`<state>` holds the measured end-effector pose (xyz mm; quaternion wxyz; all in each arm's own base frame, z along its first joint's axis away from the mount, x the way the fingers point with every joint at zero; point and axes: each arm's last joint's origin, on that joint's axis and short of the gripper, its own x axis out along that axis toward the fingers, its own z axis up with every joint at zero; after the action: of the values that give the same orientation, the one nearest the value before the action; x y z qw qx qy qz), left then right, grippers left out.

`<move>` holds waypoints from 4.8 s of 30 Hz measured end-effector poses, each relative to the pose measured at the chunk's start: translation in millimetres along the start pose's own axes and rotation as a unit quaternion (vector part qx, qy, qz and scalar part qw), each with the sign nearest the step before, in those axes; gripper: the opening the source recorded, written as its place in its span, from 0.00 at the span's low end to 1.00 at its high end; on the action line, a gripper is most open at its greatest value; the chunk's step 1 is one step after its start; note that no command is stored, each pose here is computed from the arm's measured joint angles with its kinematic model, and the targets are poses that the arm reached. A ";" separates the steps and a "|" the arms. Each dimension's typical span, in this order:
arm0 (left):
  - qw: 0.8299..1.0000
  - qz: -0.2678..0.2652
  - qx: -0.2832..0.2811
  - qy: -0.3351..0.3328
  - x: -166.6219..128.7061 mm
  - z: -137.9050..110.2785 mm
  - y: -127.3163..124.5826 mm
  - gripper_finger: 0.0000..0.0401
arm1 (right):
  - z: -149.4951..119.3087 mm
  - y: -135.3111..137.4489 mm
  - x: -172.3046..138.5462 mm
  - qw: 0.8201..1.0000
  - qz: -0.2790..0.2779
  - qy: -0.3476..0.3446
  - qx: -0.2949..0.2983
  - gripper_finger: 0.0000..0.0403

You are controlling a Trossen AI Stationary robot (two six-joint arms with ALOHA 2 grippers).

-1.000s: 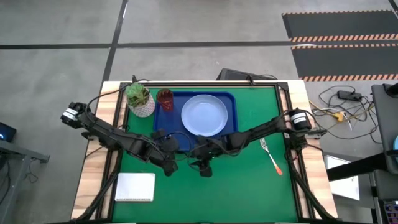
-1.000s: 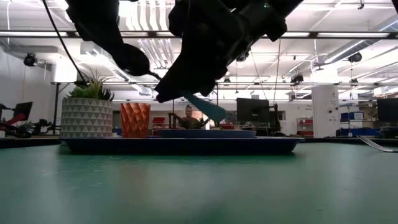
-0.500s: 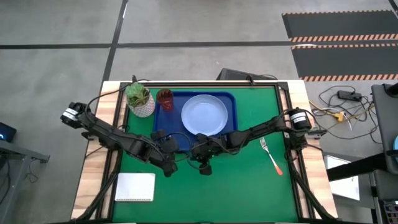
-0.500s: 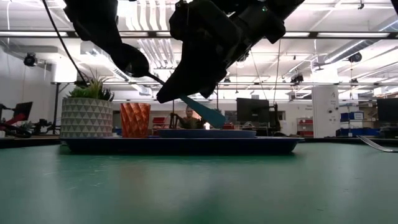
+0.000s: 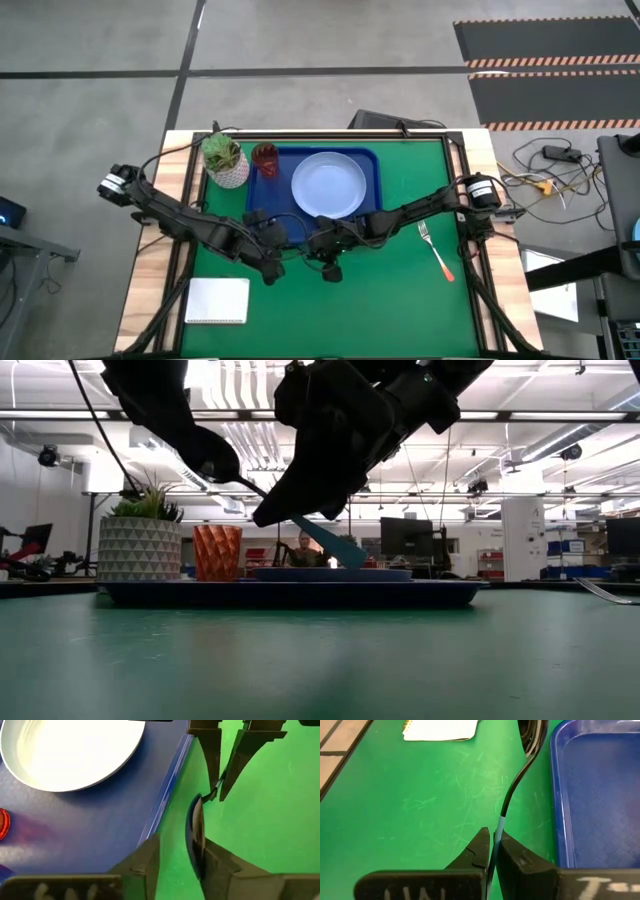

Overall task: Pick and place plate/cup/fork/spoon on tray
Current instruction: Put the blue spoon on the blue tray to the left of the blue plate

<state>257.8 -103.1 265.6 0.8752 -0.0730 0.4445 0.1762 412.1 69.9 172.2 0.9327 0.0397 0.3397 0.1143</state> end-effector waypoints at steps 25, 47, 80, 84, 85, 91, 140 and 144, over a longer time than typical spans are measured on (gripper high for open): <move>0.996 0.008 -0.017 -0.088 -34.8 6.3 22.6 0.35 | -27.6 -12.5 -80.0 0.987 -0.125 -0.096 0.007 0.02; 0.872 0.016 -0.139 -0.470 30.0 39.1 3.7 0.35 | -29.8 -14.3 -111.0 0.873 -0.288 -0.390 -0.053 0.02; 0.842 0.039 -0.191 -0.503 70.8 60.5 24.8 0.09 | -41.0 -19.1 -89.3 0.837 -0.371 -0.385 -0.120 0.02; 0.844 0.028 -0.185 -0.503 70.8 60.8 23.9 0.02 | -41.9 -19.6 -88.1 0.840 -0.372 -0.377 -0.122 0.02; 0.845 0.027 -0.184 -0.502 71.0 60.7 23.9 0.02 | -42.2 -19.9 -87.8 0.841 -0.372 -0.375 -0.120 0.02; 0.845 0.028 -0.185 -0.501 71.1 60.6 24.0 0.01 | -42.9 -20.4 -86.6 0.846 -0.365 -0.375 -0.103 0.02; 0.918 0.166 -0.354 0.063 32.6 40.4 119.8 0.00 | -52.0 -8.0 -203.0 0.900 -0.393 -0.186 -0.033 0.45; 0.922 0.105 -0.350 0.125 42.7 42.1 126.7 0.00 | -56.2 -8.5 -202.3 0.903 -0.395 -0.161 -0.043 0.45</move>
<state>265.2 36.8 260.0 0.7075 -0.3493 0.4656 0.4008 227.3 12.8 254.2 0.9440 -0.1205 0.1678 -0.2571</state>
